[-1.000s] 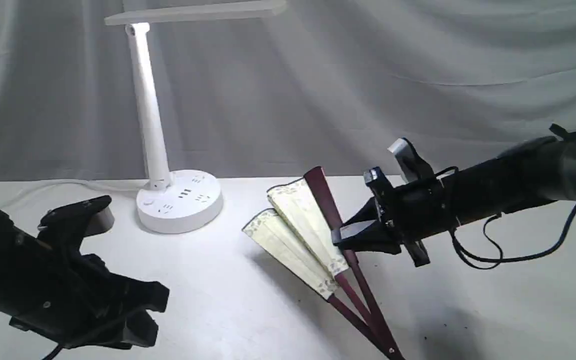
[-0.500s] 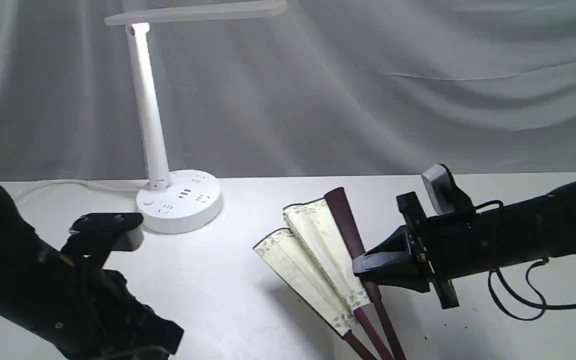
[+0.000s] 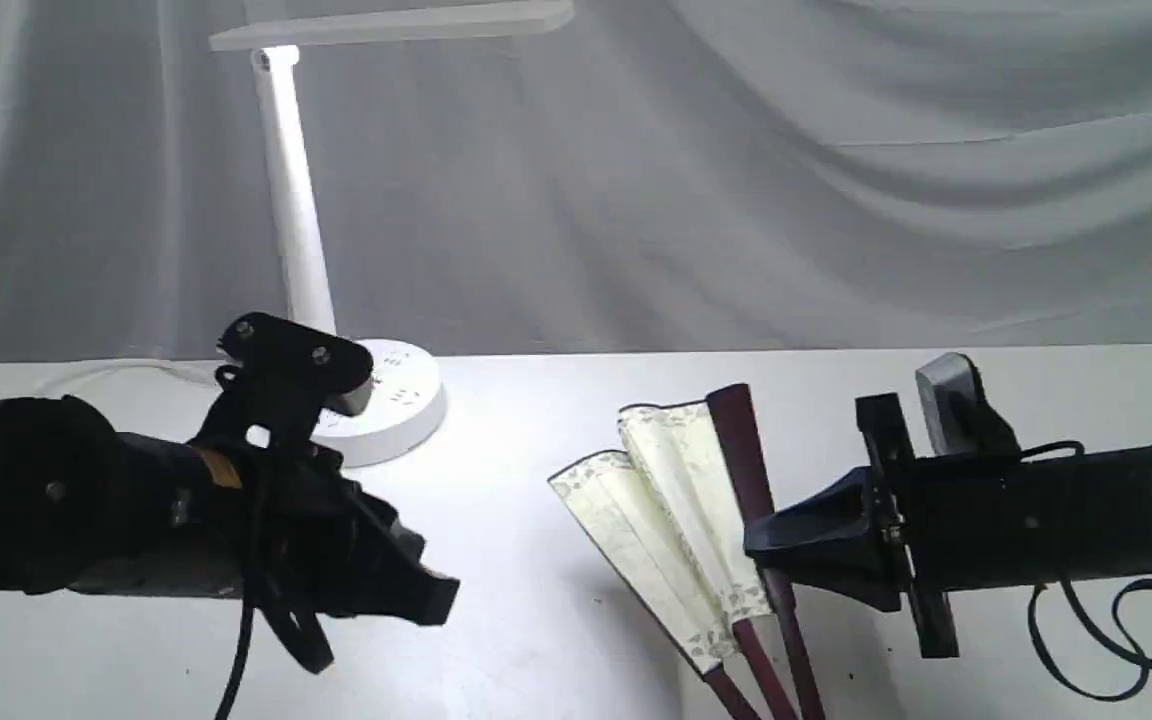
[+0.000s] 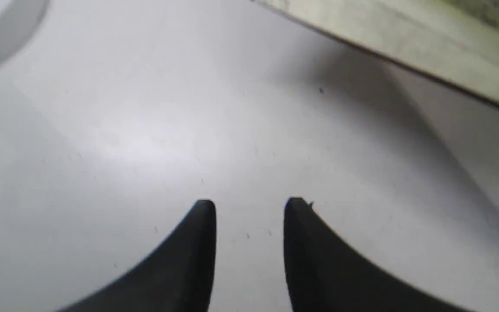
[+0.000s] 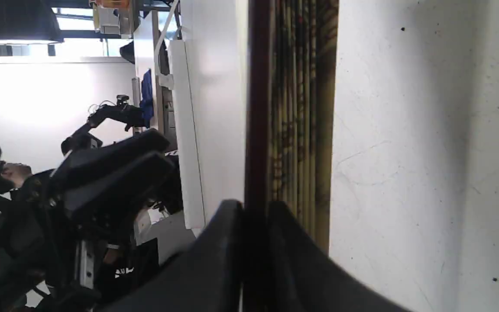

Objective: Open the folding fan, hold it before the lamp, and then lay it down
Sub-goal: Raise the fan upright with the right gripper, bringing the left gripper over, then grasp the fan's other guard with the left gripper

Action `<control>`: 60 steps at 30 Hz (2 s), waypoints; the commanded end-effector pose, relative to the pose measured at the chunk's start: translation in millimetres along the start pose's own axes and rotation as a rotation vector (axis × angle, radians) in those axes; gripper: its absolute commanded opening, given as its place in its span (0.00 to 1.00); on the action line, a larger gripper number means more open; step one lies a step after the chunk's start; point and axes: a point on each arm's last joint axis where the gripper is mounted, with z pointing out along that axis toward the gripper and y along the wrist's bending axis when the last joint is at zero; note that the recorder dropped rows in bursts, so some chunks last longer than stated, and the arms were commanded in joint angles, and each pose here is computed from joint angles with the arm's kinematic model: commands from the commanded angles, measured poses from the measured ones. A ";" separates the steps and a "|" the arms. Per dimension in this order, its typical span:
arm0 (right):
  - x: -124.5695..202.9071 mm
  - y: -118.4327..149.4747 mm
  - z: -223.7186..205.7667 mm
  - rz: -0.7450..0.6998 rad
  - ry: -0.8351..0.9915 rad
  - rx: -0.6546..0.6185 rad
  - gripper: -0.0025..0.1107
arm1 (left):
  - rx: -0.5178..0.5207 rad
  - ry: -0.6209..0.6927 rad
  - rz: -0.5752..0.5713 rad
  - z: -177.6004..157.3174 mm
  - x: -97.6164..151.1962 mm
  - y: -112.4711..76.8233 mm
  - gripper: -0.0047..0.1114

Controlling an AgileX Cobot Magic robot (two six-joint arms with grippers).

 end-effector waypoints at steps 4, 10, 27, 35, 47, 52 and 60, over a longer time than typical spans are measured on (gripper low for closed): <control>-8.8 11.5 -4.8 -0.001 -0.111 -0.086 0.02 | -0.094 -0.242 -0.043 -0.6 -11.2 7.5 0.28; -11.7 13.4 -5.3 -0.025 -0.145 -0.106 0.02 | -0.149 -0.424 -0.222 -1.1 5.0 16.2 0.28; -11.2 13.1 -5.2 -0.067 -0.141 -0.099 0.02 | 0.160 -0.404 -0.624 44.5 45.8 -0.6 0.28; -11.2 13.1 -5.2 -0.067 -0.141 -0.099 0.02 | 0.250 -0.417 -0.854 44.6 43.6 -2.6 0.42; -11.0 13.0 -5.2 -0.072 -0.139 -0.098 0.02 | 0.565 -0.276 -1.077 84.6 40.2 -23.1 0.54; -10.8 12.8 -5.1 -0.075 -0.137 -0.096 0.02 | 0.658 -0.265 -1.183 102.8 37.4 -25.3 0.54; -10.7 12.7 -5.1 -0.092 -0.136 -0.094 0.02 | 0.784 -0.246 -1.284 127.8 32.5 -28.2 0.54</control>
